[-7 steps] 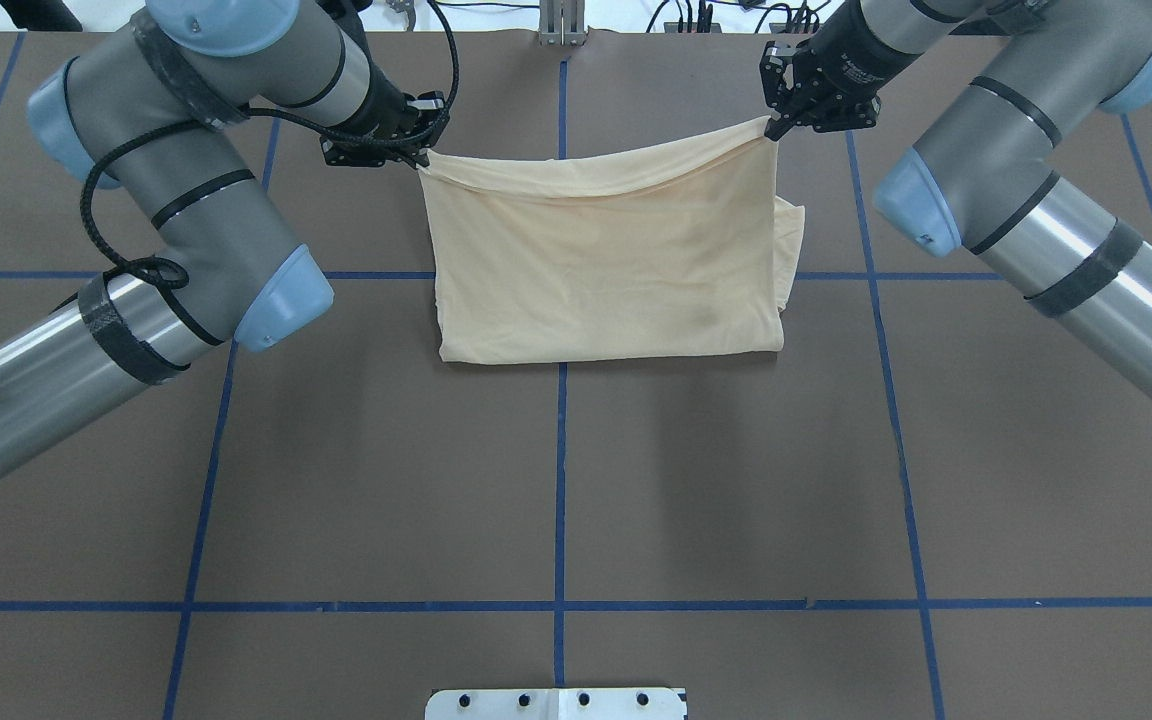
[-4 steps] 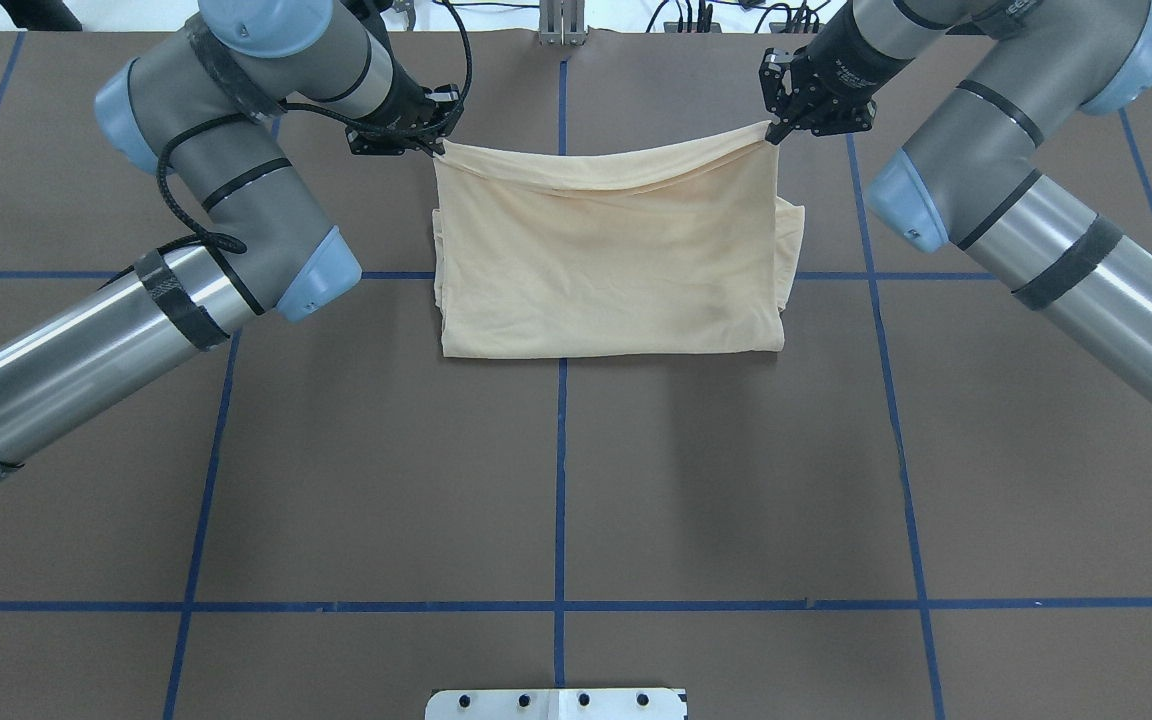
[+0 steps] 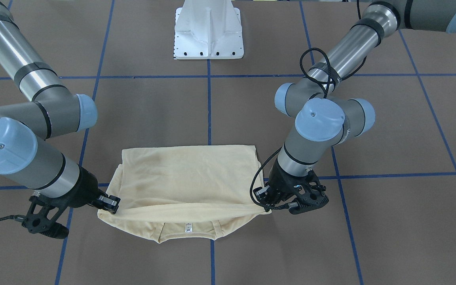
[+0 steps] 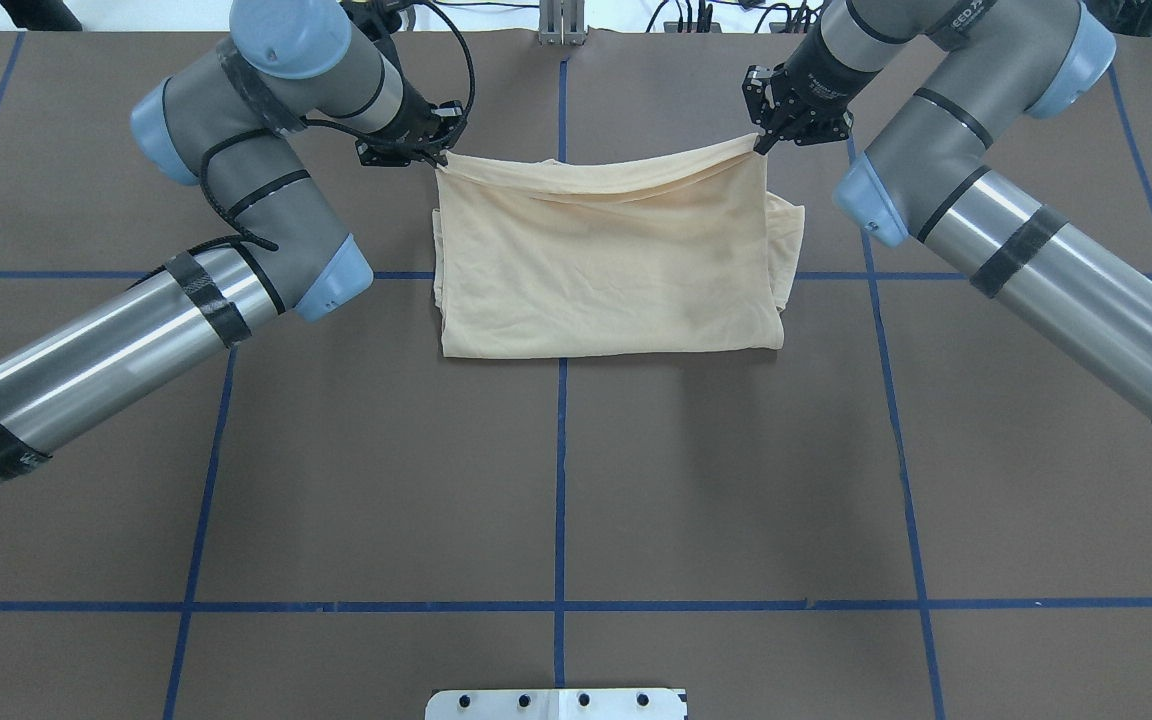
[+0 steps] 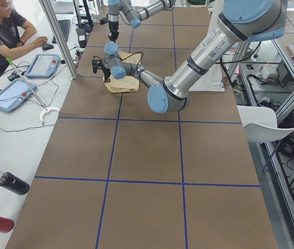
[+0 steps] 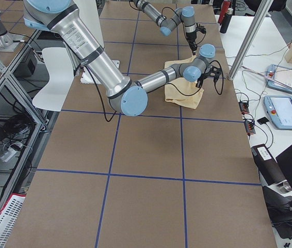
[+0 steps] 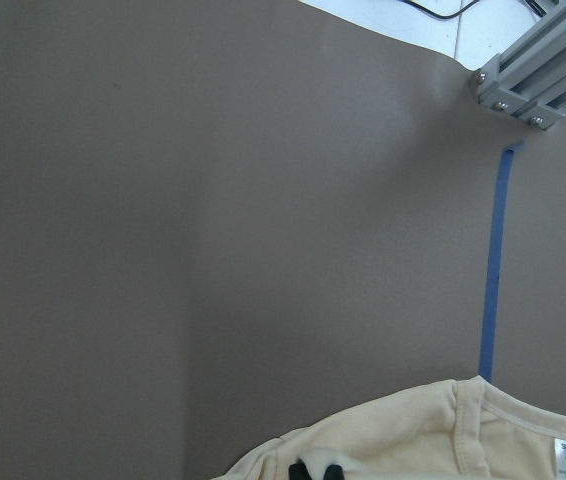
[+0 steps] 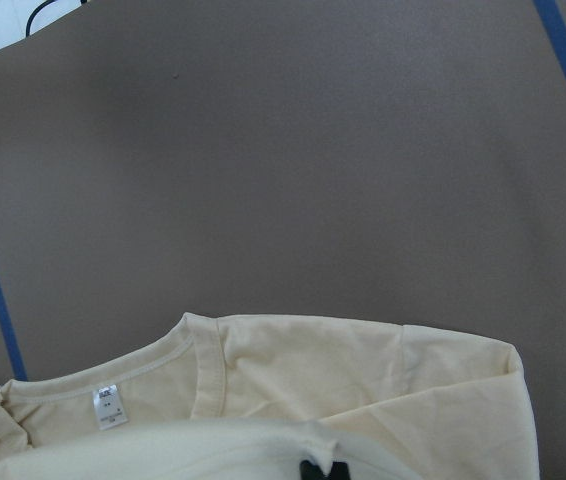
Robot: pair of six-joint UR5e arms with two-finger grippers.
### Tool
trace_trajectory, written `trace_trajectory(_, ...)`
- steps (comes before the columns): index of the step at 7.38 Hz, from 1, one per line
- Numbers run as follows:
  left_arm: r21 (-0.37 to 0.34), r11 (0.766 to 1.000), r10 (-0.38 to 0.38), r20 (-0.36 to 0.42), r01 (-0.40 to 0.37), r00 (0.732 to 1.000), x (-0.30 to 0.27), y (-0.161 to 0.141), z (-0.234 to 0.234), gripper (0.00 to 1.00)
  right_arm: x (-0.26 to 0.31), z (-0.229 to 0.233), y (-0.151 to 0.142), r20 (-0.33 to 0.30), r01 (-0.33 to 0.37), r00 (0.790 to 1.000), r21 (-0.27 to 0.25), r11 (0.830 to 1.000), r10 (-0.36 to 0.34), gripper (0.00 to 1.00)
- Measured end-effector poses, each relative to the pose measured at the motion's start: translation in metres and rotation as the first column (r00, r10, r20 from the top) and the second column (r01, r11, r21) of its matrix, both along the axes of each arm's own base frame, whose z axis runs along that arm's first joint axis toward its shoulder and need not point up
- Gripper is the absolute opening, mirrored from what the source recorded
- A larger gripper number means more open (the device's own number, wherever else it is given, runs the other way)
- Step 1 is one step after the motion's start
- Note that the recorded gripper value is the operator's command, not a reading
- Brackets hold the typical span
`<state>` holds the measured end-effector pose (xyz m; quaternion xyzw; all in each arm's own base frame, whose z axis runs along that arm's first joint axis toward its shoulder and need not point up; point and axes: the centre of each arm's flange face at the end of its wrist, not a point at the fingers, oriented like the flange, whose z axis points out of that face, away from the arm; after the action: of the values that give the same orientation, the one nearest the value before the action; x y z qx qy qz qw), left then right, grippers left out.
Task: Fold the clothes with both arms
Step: 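Open both grippers and hold them above the folded shirt's far edge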
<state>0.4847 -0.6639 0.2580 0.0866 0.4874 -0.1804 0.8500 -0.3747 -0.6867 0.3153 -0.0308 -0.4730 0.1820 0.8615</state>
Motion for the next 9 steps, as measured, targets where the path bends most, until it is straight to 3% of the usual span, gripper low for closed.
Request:
trace_trajectory(4,-0.007,1.000,-0.007,0.024,0.007,1.000,0.036,0.011,0.018,0.00,-0.026,0.017,0.007,-0.036,0.006,0.999,0.002,1.000,-0.006,0.00)
trace_trajectory(9,-0.009,1.000,-0.027,0.045,0.027,0.999,0.029,0.003,0.029,0.00,-0.022,0.038,0.000,-0.085,-0.023,0.996,0.006,1.000,0.024,0.00)
